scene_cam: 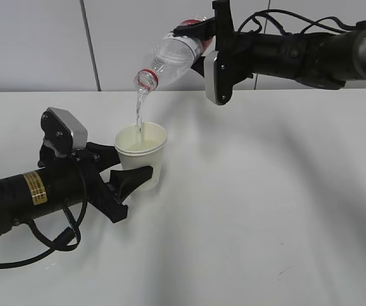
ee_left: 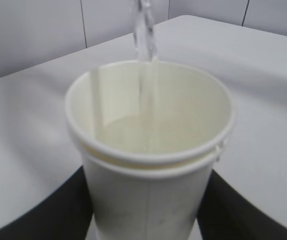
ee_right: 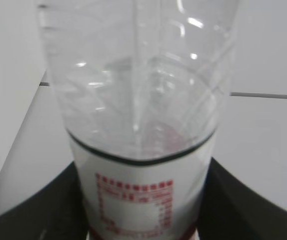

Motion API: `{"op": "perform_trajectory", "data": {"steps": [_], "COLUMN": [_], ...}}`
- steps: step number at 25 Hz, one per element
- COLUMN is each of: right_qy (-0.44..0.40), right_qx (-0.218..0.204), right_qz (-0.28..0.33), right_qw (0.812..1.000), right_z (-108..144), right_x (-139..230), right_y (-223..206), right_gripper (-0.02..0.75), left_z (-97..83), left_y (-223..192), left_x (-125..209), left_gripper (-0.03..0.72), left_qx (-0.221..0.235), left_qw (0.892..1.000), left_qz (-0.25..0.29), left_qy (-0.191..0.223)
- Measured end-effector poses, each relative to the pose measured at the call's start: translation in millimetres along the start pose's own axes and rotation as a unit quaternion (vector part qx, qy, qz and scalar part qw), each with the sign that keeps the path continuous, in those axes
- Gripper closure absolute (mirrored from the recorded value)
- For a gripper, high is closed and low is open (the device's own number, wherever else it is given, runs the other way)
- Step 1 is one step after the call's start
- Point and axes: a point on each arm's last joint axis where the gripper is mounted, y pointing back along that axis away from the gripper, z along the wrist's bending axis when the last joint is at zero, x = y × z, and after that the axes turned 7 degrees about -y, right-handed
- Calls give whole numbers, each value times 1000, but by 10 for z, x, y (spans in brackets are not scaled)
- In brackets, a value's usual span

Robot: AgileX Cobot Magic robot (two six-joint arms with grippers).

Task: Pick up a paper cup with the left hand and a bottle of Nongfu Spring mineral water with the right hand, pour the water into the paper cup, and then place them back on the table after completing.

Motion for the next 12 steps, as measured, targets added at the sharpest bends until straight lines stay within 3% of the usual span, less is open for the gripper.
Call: {"op": "perform_trajectory", "data": {"steps": [12], "right_qy": [0], "right_qx": [1], "right_qz": [1], "right_qw": [1000], "right_z": [-2], "right_x": [1], "right_y": [0], "right_gripper": [334], "left_z": [0], "left_y": [0], "left_x": [-1], "left_gripper": [300], "left_qx": [0], "left_qw": [1000], "left_qz": [0], "left_qy": [0]}}
